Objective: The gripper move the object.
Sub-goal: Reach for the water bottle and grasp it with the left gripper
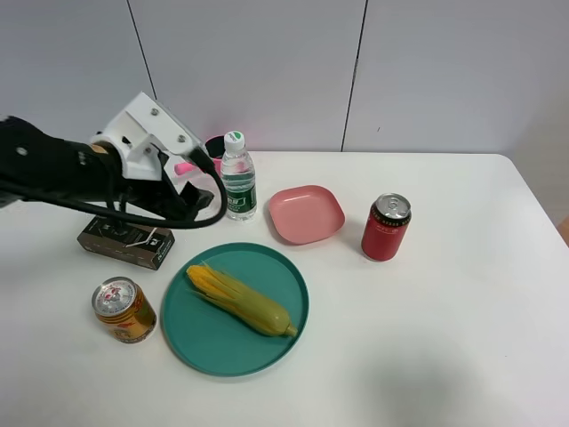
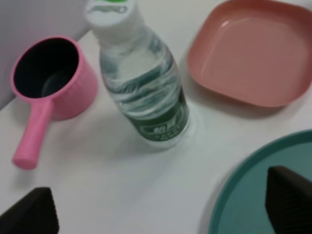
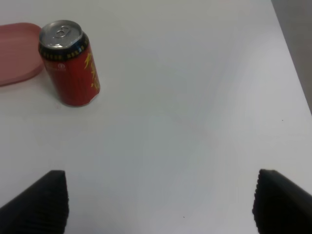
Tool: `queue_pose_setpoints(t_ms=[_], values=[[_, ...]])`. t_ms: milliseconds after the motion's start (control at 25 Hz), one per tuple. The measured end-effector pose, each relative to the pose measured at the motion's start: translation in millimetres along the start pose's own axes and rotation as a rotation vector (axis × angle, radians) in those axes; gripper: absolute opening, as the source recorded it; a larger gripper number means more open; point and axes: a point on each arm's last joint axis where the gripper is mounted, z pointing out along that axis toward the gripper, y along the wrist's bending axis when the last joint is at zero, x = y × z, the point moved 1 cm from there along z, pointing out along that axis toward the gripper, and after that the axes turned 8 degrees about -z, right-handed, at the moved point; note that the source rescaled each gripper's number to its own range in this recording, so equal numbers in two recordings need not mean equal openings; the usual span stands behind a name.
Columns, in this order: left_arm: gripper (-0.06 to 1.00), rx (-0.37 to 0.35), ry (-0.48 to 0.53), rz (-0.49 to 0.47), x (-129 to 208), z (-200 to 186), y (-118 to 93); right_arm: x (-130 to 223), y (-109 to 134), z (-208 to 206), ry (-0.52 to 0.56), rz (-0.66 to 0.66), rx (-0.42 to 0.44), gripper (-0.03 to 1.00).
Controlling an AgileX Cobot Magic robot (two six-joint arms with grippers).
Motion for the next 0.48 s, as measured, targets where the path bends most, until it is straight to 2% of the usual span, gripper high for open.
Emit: queue_pose_setpoints(t_ms=[200, 360, 480], values=[[1.0, -0.048, -0.033, -0.009, 6, 32, -20, 0, 0, 0, 0.0, 0.0, 0.0, 1.0], [1.0, -0.081, -0.095, -0.117, -4, 47, -23, 0, 0, 0, 0.0, 0.0, 0.0, 1.0], [1.0, -0.072, -0.149, -0.164, -16, 54, -23, 0, 0, 0, 0.0, 0.0, 0.0, 1.0]])
